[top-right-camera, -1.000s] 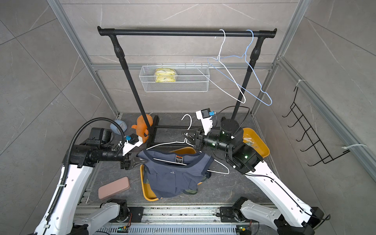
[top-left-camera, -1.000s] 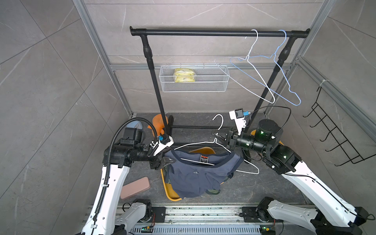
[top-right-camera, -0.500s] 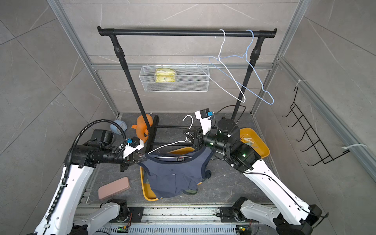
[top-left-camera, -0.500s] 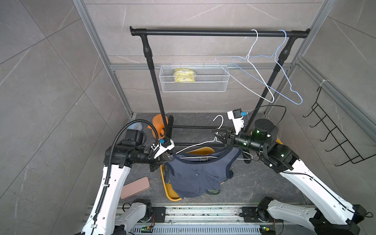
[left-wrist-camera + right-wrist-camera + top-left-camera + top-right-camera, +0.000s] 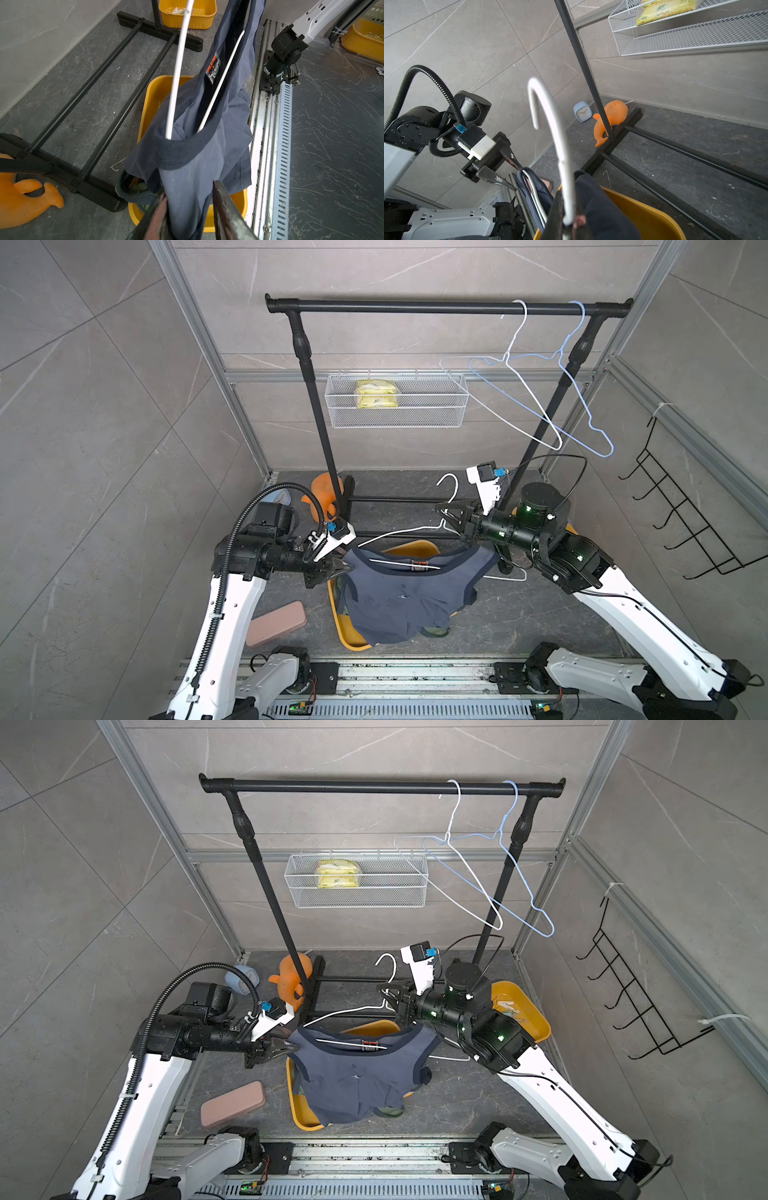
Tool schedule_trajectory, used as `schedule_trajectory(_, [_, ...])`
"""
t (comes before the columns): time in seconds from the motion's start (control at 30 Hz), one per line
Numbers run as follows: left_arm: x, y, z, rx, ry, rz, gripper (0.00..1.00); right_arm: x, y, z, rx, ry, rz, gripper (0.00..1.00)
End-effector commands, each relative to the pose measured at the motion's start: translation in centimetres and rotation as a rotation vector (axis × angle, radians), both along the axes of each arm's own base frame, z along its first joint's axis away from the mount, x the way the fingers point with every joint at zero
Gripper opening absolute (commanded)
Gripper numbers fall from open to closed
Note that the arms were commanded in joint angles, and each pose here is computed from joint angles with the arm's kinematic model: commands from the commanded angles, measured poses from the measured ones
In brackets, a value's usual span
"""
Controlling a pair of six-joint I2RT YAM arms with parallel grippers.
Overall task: Remove the clothespins securing tank tops to the hanger
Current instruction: Remove the tank top from the hanger.
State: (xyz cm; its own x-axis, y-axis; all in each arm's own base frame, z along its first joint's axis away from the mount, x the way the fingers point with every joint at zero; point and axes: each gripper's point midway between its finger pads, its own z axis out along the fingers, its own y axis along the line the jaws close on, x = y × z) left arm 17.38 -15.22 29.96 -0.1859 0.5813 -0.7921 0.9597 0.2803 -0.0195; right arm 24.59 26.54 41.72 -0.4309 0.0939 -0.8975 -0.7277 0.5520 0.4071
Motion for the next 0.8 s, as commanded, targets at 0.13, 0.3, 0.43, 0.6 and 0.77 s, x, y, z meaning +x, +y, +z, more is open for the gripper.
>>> schedule_trajectory(0.13, [-0.1,0.1,0.4,0.006,-0.010,-0.007,0.10,-0.6,-1.8,3.0,0.024,-0.076,-0.042,0.00])
schedule_trajectory(0.3, [0.2,0.3,0.1,0.023,-0.008,0.011,0.00,-1.2,-2.5,3.3,0.018,-0.086,-0.048,0.00])
schedule_trajectory(0.43, [0.3,0.2,-0.1,0.011,0.003,0.017,0.00,-1.3,-3.1,3.7,0.042,-0.094,-0.078,0.00])
schedule_trajectory(0.6, [-0.1,-0.7,-0.6,-0.051,0.053,-0.025,0.02,-0.2,-1.9,4.4,0.145,-0.097,-0.073,0.00])
schedule_trajectory(0.77, [0.1,-1.2,-0.8,-0.078,0.085,-0.049,0.10,2.5,0.9,3.8,0.251,-0.056,-0.039,0.00])
